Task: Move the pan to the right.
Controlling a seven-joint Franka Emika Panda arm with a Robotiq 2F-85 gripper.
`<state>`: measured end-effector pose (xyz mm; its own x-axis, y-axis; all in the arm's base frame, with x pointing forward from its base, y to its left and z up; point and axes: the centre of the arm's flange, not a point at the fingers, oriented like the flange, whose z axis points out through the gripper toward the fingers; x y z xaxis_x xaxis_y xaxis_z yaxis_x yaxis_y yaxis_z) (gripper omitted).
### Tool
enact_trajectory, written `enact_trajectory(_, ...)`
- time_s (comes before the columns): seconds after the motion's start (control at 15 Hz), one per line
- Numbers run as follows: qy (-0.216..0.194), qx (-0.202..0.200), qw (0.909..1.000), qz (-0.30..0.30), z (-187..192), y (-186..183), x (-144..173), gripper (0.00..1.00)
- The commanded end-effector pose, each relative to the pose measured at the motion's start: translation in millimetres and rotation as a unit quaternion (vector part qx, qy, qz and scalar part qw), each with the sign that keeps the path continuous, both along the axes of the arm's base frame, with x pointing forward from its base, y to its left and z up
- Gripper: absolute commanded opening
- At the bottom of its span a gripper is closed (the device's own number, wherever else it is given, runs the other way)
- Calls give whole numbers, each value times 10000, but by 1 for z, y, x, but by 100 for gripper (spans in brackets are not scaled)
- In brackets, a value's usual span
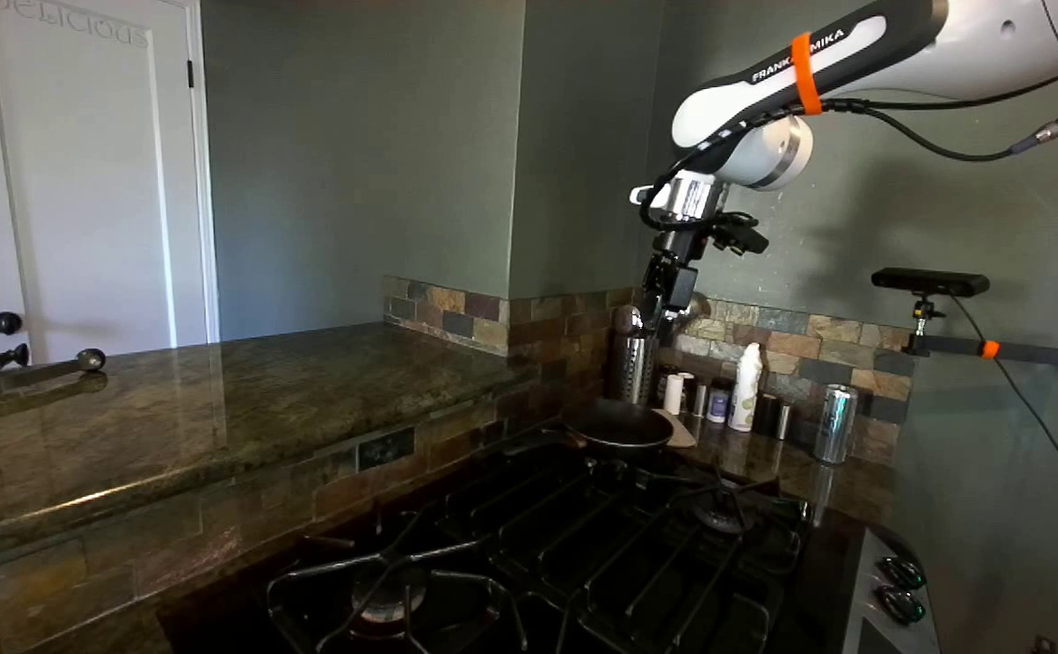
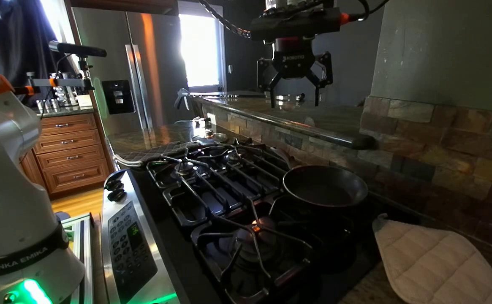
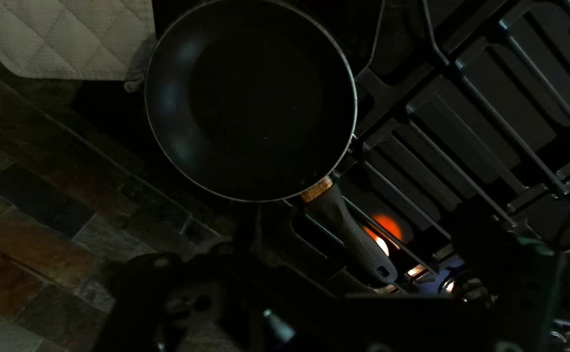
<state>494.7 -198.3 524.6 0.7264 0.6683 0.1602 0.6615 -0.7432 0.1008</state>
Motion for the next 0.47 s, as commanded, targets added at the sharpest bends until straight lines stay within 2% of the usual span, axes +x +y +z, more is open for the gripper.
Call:
enact_trajectory(0.0, 5, 11, 10000, -26, 1, 0, -1, 100)
enact_trajectory(0.4, 16, 22, 10000, -57, 0, 0, -2, 100)
